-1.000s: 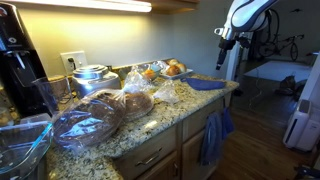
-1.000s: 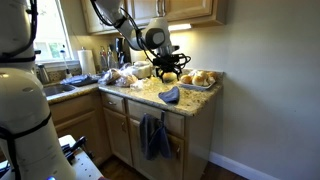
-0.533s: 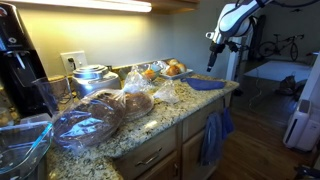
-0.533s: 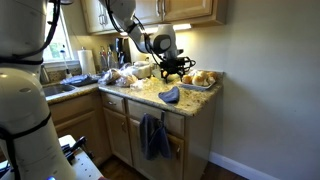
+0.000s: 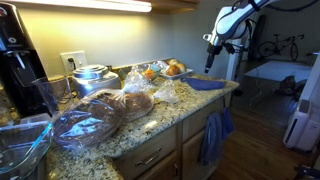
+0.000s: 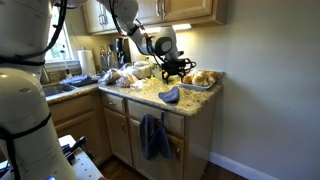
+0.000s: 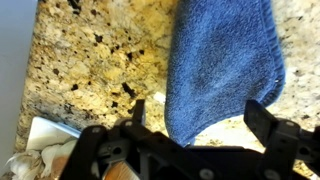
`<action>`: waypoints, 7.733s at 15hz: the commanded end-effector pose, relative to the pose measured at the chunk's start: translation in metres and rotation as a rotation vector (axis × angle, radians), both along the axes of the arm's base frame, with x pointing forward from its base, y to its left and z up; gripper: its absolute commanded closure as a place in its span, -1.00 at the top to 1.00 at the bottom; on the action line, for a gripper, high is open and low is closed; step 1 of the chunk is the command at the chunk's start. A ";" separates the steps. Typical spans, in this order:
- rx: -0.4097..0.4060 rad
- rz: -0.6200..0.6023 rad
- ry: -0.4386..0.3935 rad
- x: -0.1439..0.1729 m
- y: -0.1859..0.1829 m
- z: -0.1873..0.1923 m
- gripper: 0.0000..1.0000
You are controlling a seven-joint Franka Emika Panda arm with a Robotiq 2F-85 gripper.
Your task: Remove the towel from the countertop and hang it on the right hook on the drawer
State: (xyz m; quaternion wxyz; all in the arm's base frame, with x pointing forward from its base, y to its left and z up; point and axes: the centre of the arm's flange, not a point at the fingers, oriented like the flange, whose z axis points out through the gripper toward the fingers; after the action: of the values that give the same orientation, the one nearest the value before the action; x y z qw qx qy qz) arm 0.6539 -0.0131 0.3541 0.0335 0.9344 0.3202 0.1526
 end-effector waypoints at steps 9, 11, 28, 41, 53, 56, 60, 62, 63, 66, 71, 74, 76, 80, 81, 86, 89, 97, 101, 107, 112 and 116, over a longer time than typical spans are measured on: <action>0.014 0.094 -0.073 0.066 0.014 -0.048 1.00; 0.028 0.100 -0.069 0.068 0.013 -0.056 1.00; 0.097 0.175 -0.037 0.062 0.012 -0.071 -0.28; 0.067 0.140 -0.006 -0.001 0.013 -0.031 -0.81; 0.071 0.028 0.054 -0.088 0.009 -0.008 -0.79; 0.063 0.050 0.043 -0.070 0.010 -0.018 -0.78; 0.063 0.047 0.045 -0.071 0.010 -0.018 -0.78; 0.063 0.047 0.045 -0.071 0.010 -0.018 -0.81; 0.077 0.048 0.047 -0.077 0.010 -0.017 -0.83; 0.133 0.036 0.076 -0.108 0.011 -0.019 -0.82; 0.229 -0.022 0.117 -0.163 0.004 -0.030 -0.82; 0.259 -0.051 0.155 -0.194 0.000 -0.036 -0.82; 0.269 -0.070 0.187 -0.209 -0.003 -0.042 -0.82; 0.267 -0.067 0.218 -0.228 -0.002 -0.044 -0.82; 0.261 -0.079 0.222 -0.205 -0.002 -0.057 -0.81; 0.261 -0.076 0.230 -0.205 -0.001 -0.060 -0.80; 0.262 -0.077 0.230 -0.205 -0.001 -0.060 -0.80; 0.334 -0.098 0.387 -0.253 -0.033 -0.083 -0.81; 0.344 -0.150 0.387 -0.257 -0.054 -0.109 -0.82; 0.363 -0.187 0.371 -0.242 -0.083 -0.140 -0.81; 0.396 -0.156 0.302 -0.221 -0.089 -0.152 -0.82; 0.395 -0.151 0.311 -0.206 -0.090 -0.163 -0.82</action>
State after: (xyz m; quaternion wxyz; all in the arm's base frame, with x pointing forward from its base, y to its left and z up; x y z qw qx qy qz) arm 0.4374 -0.0963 0.2038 -0.1900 0.9582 0.2072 0.0528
